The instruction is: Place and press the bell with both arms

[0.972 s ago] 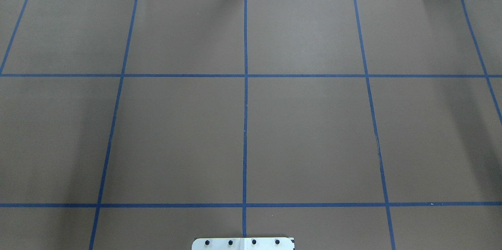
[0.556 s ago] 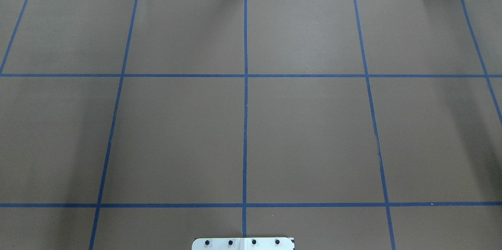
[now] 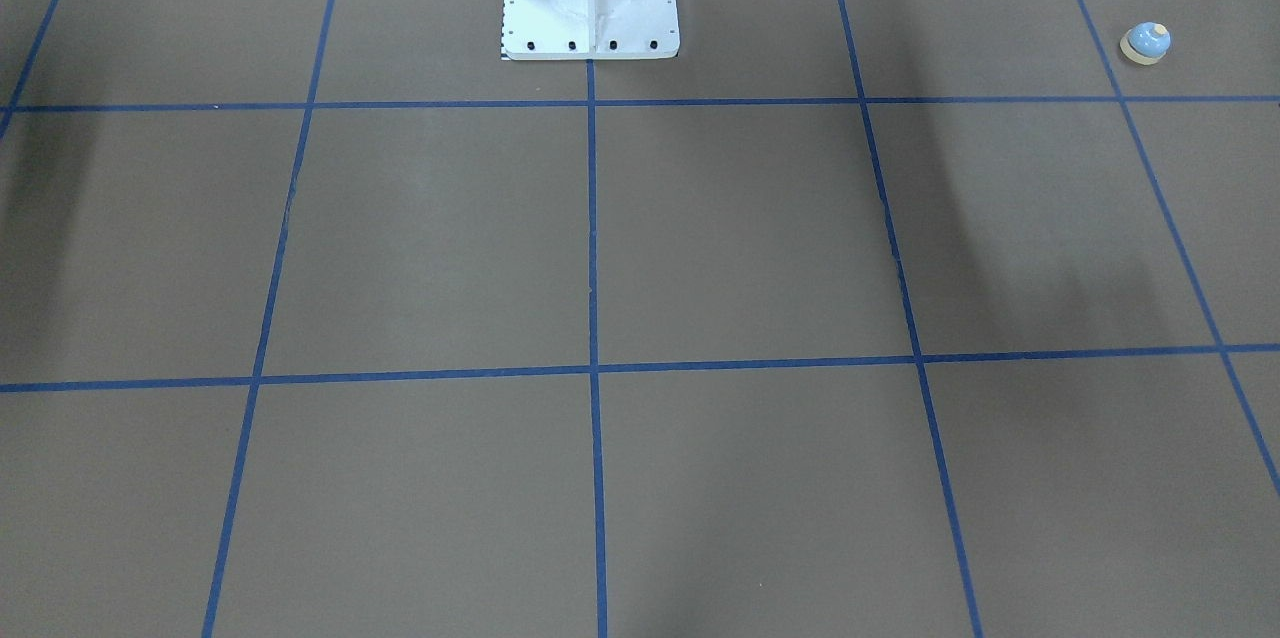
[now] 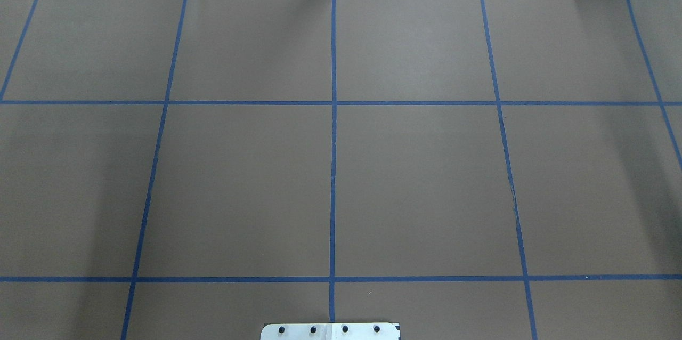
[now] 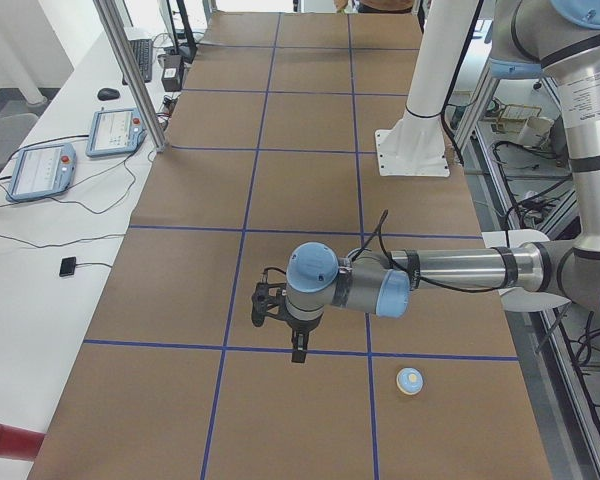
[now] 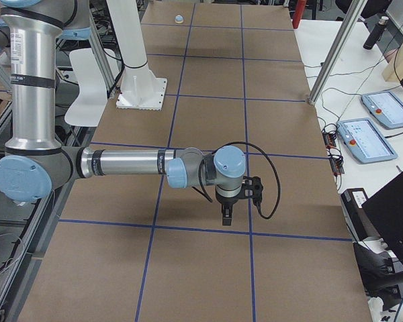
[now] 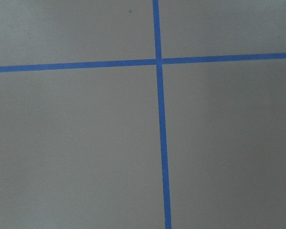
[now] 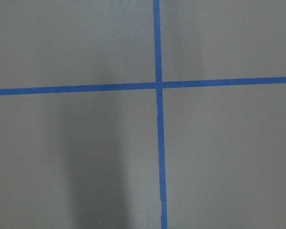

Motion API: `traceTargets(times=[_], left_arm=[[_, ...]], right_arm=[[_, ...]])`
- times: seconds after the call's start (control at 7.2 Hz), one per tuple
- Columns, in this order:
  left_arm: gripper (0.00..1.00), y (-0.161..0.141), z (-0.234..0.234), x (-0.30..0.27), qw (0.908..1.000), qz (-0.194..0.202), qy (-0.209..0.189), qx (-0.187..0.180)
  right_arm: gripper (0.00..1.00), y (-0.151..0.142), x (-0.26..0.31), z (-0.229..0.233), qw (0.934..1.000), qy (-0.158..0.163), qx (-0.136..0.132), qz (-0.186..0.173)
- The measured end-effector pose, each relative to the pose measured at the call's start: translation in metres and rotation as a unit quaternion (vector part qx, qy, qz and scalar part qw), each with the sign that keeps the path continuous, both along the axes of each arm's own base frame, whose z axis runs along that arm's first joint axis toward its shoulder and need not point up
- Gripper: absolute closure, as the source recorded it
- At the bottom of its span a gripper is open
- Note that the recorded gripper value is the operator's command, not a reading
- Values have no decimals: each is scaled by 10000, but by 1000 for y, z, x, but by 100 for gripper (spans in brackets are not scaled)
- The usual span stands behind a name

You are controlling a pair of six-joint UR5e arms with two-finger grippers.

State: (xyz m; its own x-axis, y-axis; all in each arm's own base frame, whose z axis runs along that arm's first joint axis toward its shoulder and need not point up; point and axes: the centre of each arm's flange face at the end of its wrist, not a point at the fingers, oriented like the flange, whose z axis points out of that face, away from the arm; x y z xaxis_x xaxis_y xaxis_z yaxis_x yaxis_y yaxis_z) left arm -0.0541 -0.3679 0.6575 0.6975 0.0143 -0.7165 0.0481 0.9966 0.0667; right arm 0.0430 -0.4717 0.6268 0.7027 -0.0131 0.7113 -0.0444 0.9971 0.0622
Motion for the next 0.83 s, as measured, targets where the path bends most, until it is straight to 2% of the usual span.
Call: traceTargets(times=[0.28, 0.56, 0.83], left_arm=[[0, 30, 30, 1, 9981, -2, 73, -613], [0, 53, 63, 1, 9900, -3, 111, -1405], [0, 68, 89, 12, 9816, 116, 349, -1871]], right_arm=[[0, -2, -3, 2, 9999, -21, 133, -24], [0, -3, -7, 1, 9998, -32, 199, -72], [0, -4, -13, -3, 9996, -54, 253, -150]])
